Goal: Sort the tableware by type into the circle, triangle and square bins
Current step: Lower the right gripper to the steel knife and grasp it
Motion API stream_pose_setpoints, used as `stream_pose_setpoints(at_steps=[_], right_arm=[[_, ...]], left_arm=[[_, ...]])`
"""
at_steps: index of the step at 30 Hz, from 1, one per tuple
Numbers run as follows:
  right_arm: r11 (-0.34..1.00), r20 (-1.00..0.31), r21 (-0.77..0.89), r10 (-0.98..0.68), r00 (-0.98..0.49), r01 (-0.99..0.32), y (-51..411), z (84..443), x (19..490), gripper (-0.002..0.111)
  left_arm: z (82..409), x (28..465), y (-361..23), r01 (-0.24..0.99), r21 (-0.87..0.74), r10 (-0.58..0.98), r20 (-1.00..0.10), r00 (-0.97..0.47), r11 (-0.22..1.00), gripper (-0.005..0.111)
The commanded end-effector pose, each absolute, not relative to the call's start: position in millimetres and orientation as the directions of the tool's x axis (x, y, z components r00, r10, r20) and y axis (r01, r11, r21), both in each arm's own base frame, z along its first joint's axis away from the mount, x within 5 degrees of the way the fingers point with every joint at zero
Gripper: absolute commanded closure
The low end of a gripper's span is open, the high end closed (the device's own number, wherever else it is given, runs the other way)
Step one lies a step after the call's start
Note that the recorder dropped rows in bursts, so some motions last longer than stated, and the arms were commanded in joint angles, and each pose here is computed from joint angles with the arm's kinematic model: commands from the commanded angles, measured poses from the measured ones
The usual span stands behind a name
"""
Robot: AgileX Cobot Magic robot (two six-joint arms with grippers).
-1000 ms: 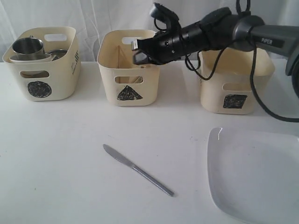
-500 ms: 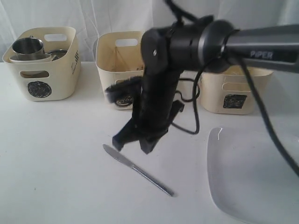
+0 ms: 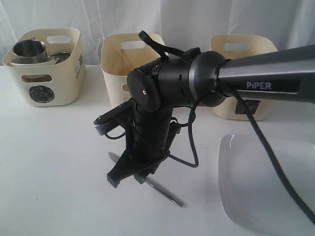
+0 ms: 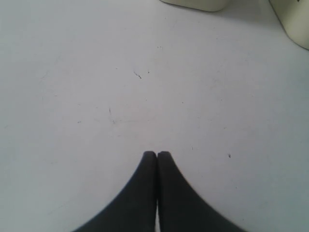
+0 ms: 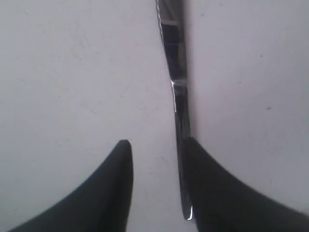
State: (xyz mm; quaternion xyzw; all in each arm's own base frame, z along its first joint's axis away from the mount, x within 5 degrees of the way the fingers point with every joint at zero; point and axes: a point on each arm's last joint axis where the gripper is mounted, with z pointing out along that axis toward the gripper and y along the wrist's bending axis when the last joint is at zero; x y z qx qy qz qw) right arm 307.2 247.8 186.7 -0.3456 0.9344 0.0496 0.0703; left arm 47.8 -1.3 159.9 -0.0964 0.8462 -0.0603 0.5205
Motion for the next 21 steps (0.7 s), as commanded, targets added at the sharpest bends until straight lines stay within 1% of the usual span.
stream_pose_setpoints(at_steps=[1,4,8,12,14,15,16,17,19,21], right_arm=[[0.731,-0.199,0.022,-0.665,-0.720,-0.682,250.2,178.5,311.9,0.063],[0.733,-0.194,0.024,-0.663,-0.723,-0.679,253.3,163.3,315.6,0.063],[0.734,-0.149,0.026,-0.669,-0.728,-0.679,254.2,143.8,317.1,0.064],[0.732,-0.125,0.026,-0.673,-0.729,-0.681,254.9,130.7,318.1,0.069],[0.731,-0.112,0.027,-0.676,-0.729,-0.682,255.1,123.9,318.4,0.080],[0.731,-0.103,0.027,-0.676,-0.729,-0.682,255.1,120.1,318.4,0.092],[0.731,-0.098,0.028,-0.676,-0.730,-0.682,255.1,118.1,318.4,0.099],[0.735,-0.090,0.029,-0.673,-0.734,-0.678,255.1,114.6,318.4,0.108],[0.739,-0.084,0.030,-0.669,-0.738,-0.673,255.0,112.4,318.3,0.108],[0.736,-0.082,0.031,-0.672,-0.736,-0.676,255.8,123.7,319.1,0.108]], left_arm=[[153.8,45.6,-1.9,-0.100,-0.198,-0.222,-0.846,-0.484,0.975,0.107],[153.8,45.6,-1.9,-0.100,-0.198,-0.222,-0.846,-0.484,0.975,0.107],[153.8,45.6,-1.9,-0.100,-0.198,-0.222,-0.846,-0.484,0.975,0.107],[153.8,45.6,-1.9,-0.100,-0.198,-0.222,-0.846,-0.484,0.975,0.107],[153.8,45.6,-1.9,-0.100,-0.198,-0.222,-0.846,-0.484,0.975,0.107],[153.8,45.6,-1.9,-0.100,-0.198,-0.222,-0.846,-0.484,0.975,0.107],[153.8,45.6,-1.9,-0.100,-0.198,-0.222,-0.846,-0.484,0.975,0.107],[153.8,45.6,-1.9,-0.100,-0.198,-0.222,-0.846,-0.484,0.975,0.107],[153.8,45.6,-1.9,-0.100,-0.198,-0.222,-0.846,-0.484,0.975,0.107],[153.8,45.6,-1.9,-0.100,-0.198,-0.222,-0.846,-0.484,0.975,0.107]])
